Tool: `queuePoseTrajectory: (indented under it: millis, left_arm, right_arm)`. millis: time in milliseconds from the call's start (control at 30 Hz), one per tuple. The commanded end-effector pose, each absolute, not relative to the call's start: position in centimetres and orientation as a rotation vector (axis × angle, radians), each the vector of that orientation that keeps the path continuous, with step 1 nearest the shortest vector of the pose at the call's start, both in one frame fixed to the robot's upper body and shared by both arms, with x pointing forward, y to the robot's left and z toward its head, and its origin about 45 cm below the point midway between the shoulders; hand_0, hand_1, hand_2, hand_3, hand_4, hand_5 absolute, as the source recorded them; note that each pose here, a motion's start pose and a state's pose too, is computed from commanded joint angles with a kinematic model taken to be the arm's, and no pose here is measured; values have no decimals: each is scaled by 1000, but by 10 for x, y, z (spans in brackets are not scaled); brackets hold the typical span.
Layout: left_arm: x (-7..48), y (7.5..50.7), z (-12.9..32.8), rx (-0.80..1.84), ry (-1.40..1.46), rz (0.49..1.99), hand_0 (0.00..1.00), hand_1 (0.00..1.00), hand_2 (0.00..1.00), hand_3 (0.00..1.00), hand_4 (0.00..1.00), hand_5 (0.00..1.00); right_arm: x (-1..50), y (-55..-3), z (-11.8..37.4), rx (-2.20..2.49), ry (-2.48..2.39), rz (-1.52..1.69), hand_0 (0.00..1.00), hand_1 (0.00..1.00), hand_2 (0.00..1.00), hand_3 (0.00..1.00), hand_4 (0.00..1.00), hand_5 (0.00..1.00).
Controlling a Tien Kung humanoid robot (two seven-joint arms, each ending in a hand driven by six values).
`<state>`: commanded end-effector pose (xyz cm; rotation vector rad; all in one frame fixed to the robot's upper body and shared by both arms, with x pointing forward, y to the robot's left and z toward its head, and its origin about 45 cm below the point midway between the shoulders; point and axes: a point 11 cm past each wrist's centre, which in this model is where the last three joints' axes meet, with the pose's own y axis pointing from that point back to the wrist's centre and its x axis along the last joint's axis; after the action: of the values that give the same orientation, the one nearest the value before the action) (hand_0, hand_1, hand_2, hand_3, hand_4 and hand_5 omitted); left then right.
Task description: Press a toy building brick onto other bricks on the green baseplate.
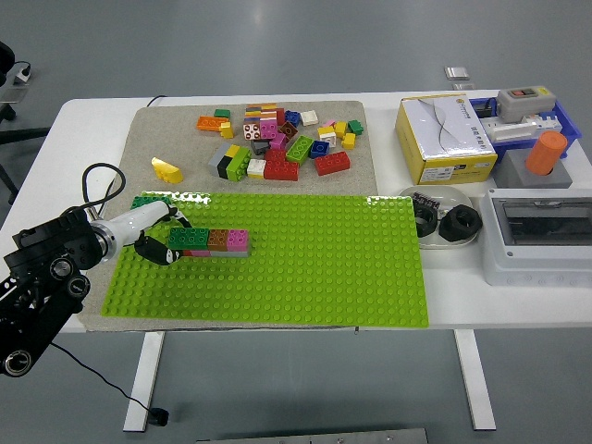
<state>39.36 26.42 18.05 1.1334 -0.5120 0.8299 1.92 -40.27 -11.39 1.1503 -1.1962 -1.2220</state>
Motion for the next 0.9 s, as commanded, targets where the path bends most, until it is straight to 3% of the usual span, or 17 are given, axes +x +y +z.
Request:
queuePoseTrajectory:
  millis: [67, 100, 267, 300, 467, 500, 900]
  left_arm:
    - [394, 265, 182, 1132, -517, 831, 949, 952, 957, 763, 795, 2]
    - [395, 266, 184, 1131, -519, 832, 951, 956, 966, 808, 885, 2]
    - [396, 269, 194, 1130, -549, 842, 951, 956, 966, 808, 885, 2]
    - [395, 270, 198, 1128, -560, 845, 953, 956, 964, 797, 925, 2]
    - [391, 269, 213, 1115, -602, 848, 953, 956, 964, 797, 925, 2]
    - [389, 269, 214, 1114, -607, 847, 958, 955, 957, 733, 956, 25]
    - [375, 265, 212, 1102, -631, 835, 982, 963, 975, 684, 950, 80]
  right_arm:
    - [19, -403, -114, 1151, -1196, -1222, 688, 674, 666, 892, 616, 998]
    - [20, -403, -114, 1151, -1197, -1222, 686, 674, 666, 892, 616, 998]
    - [21, -403, -114, 1152, -1199, -1222, 686, 674, 666, 892, 616, 998]
    - [21, -403, -114, 1152, -1200, -1222, 686, 674, 666, 892, 616, 998]
    - [20, -404, -113, 1149, -1203, -1222, 686, 674, 666, 892, 616, 998]
    - [20, -405, -113, 1149, -1203, -1221, 686, 669, 662, 892, 615, 998]
    - [18, -406, -113, 1145, -1202, -1223, 686, 670, 662, 892, 615, 998]
